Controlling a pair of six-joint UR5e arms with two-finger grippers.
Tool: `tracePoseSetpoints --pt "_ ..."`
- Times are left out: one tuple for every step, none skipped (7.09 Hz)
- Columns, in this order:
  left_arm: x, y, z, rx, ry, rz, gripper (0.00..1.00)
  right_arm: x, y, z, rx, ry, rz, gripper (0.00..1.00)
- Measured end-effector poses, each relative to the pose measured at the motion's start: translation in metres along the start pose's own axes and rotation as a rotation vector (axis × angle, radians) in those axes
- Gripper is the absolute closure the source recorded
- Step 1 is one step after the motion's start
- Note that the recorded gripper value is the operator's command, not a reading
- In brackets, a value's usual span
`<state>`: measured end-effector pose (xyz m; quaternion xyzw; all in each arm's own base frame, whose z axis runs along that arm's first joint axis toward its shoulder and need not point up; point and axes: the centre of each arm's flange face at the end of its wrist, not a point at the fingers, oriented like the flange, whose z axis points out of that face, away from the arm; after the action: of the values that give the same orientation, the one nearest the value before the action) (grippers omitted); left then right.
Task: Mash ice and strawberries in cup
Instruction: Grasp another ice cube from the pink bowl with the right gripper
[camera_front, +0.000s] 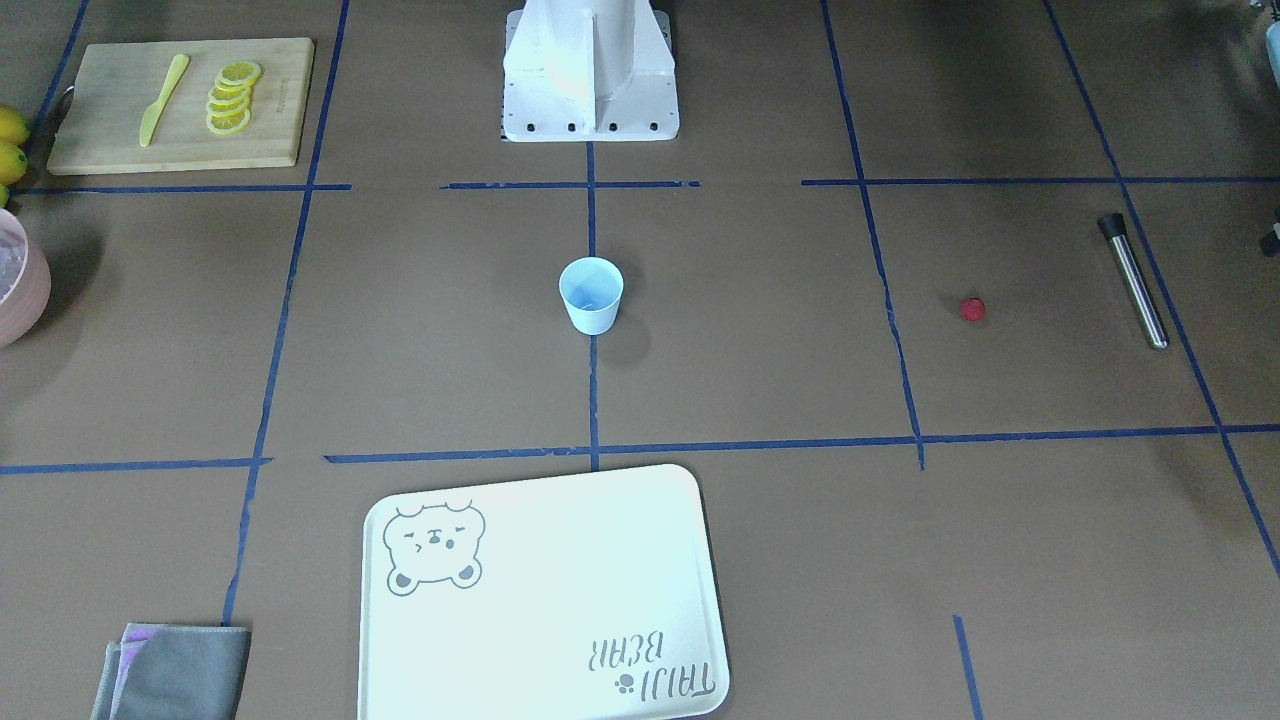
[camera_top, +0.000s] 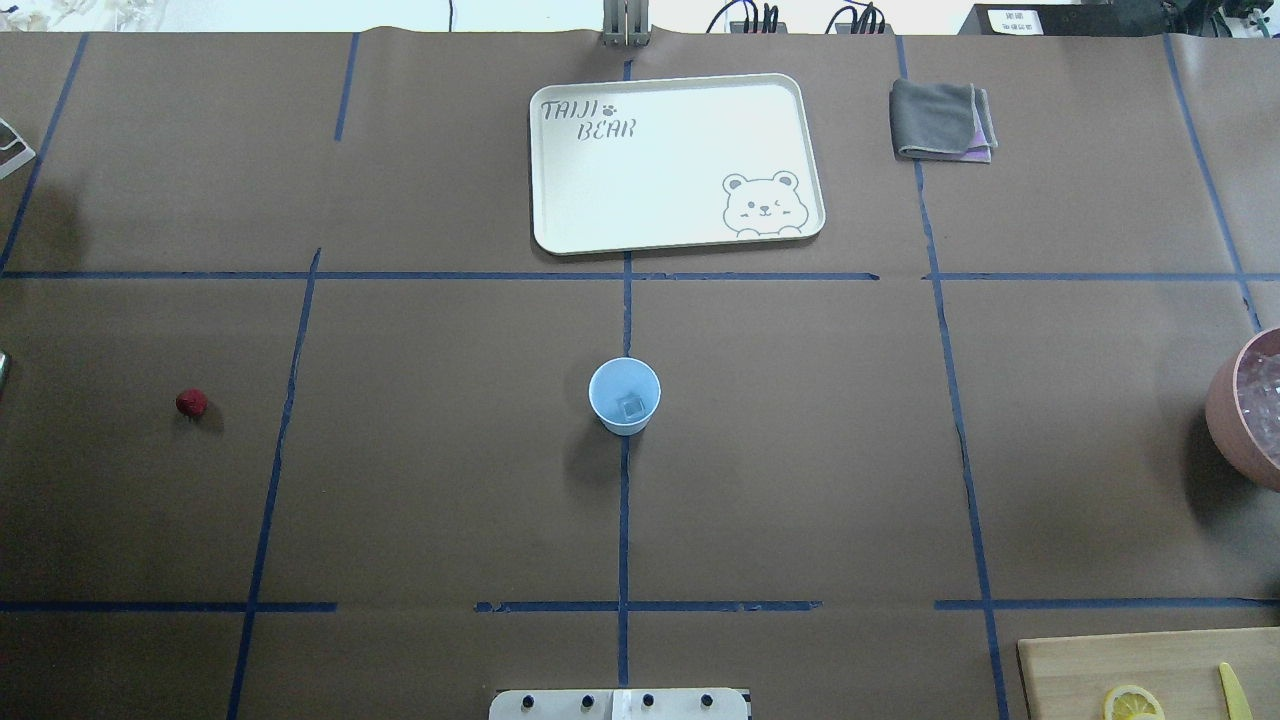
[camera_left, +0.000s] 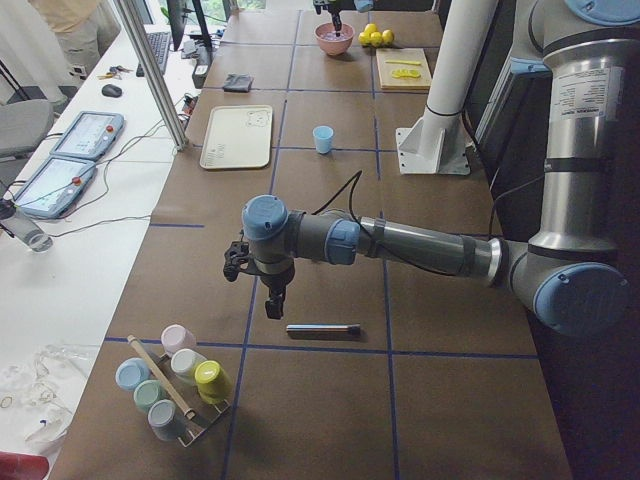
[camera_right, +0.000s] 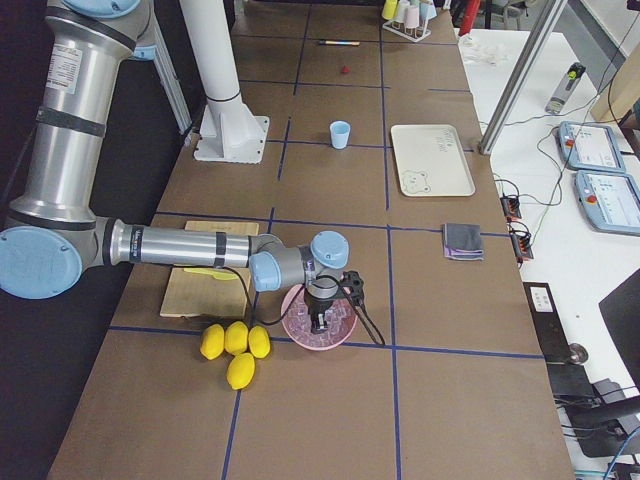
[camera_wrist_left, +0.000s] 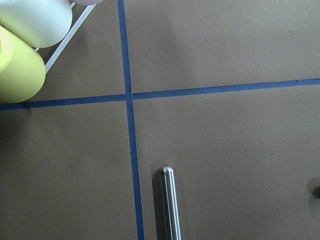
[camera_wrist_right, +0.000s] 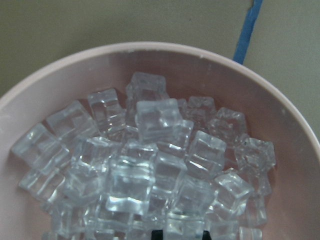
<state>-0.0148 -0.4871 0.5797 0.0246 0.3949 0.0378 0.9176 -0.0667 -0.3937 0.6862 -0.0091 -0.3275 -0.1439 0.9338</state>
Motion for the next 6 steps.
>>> tracePoseSetpoints --pt "0.000 0.000 0.000 0.000 0.000 0.000 0.00 0.001 0.001 -0.002 0.003 -0.001 -0.011 1.00" --pt "0.000 0.000 0.000 -0.001 0.000 -0.001 0.00 -0.002 0.003 -0.014 0.025 -0.005 -0.018 1.00" --pt "0.000 0.000 0.000 -0.001 0.000 -0.001 0.00 -0.012 0.011 -0.034 0.053 -0.012 -0.024 1.00" --pt "0.000 0.000 0.000 0.000 0.001 0.000 0.00 -0.026 0.021 -0.055 0.083 -0.033 -0.018 1.00" --pt "0.000 0.000 0.000 0.000 0.001 0.000 0.00 -0.048 0.023 -0.076 0.114 -0.079 0.027 1.00" --pt "0.000 0.000 0.000 0.000 0.002 0.000 0.00 -0.078 0.014 -0.095 0.135 -0.132 0.106 1.00"
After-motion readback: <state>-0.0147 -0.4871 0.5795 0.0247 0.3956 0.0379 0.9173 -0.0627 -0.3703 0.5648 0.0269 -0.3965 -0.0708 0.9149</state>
